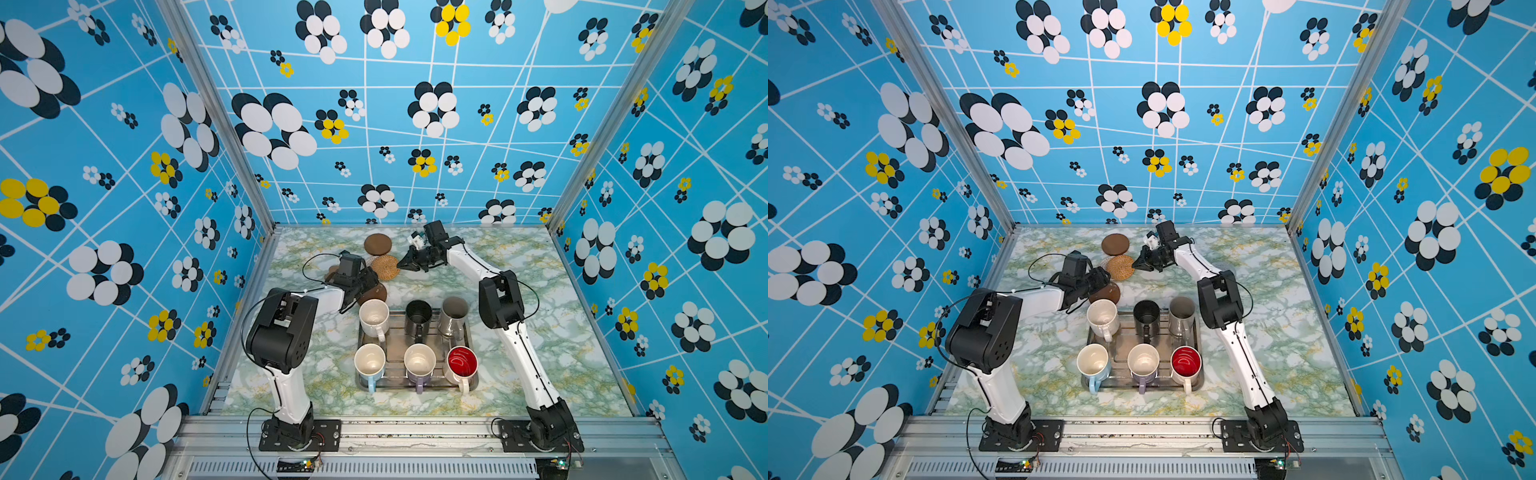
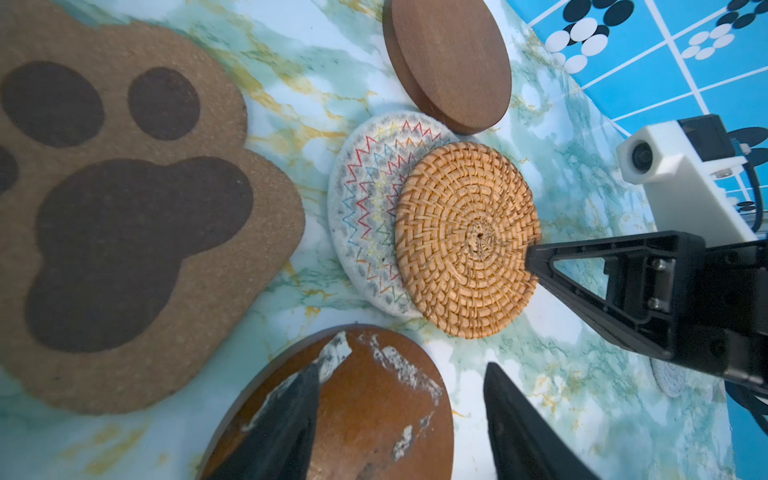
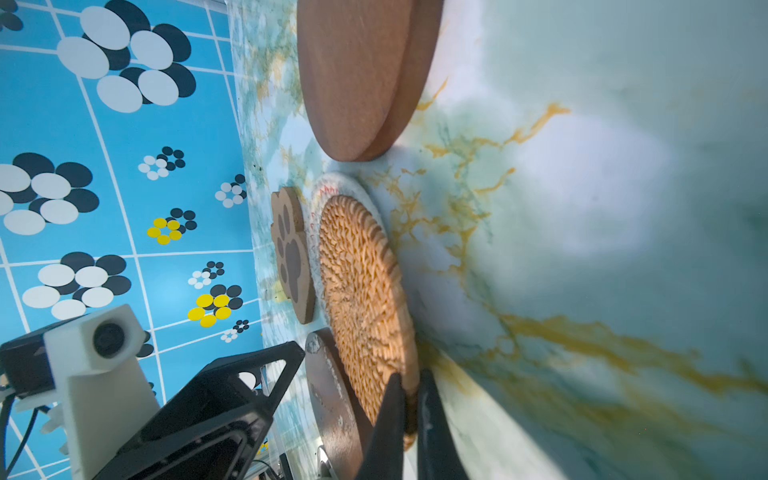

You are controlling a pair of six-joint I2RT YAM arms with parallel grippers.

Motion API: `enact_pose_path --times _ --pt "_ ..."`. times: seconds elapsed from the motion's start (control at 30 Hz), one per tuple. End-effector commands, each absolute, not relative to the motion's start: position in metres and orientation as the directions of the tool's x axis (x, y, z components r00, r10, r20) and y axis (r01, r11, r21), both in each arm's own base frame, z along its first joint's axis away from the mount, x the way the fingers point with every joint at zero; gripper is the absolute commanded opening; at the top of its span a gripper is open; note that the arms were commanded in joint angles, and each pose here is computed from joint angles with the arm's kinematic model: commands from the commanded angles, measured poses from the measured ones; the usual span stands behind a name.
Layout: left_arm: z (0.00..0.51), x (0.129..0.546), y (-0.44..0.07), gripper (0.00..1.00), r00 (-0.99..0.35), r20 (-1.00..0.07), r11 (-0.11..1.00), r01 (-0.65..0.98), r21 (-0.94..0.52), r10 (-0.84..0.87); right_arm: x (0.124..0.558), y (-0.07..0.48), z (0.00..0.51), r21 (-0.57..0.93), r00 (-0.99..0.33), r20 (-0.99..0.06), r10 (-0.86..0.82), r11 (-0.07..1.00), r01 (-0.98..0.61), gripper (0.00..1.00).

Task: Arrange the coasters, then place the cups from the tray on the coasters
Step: 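Drag the rattan coaster with the right gripper toward the grey knitted coaster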

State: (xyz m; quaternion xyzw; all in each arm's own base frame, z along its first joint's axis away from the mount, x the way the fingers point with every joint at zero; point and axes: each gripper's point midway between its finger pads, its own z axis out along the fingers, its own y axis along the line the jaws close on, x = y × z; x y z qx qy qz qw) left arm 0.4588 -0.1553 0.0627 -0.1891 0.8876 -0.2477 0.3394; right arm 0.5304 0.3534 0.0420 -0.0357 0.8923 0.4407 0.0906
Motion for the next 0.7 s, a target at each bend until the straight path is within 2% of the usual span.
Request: enact_pose_path --times 0.0,0.4,0.67 --pt "0.073 0.453 -0.149 0.64 -0.695 -0.526 0.817 -0.158 -0.555 -0.491 0.535 0.341 0.062 0.764 -0.968 -0.249 0.022 0.619 -0.182 0.00" --pt "0.088 0.449 -0.151 0.64 -0.676 -0.547 0.813 -0.137 -0.566 -0.494 0.539 0.289 0.080 0.756 -0.956 -0.278 0.091 0.635 -0.159 0.00" --pt "0.094 0.447 -0.157 0.64 -0.675 -0.560 0.820 -0.118 -0.560 -0.480 0.526 0.247 0.070 0.719 -0.957 -0.262 0.125 0.686 -0.107 0.00"
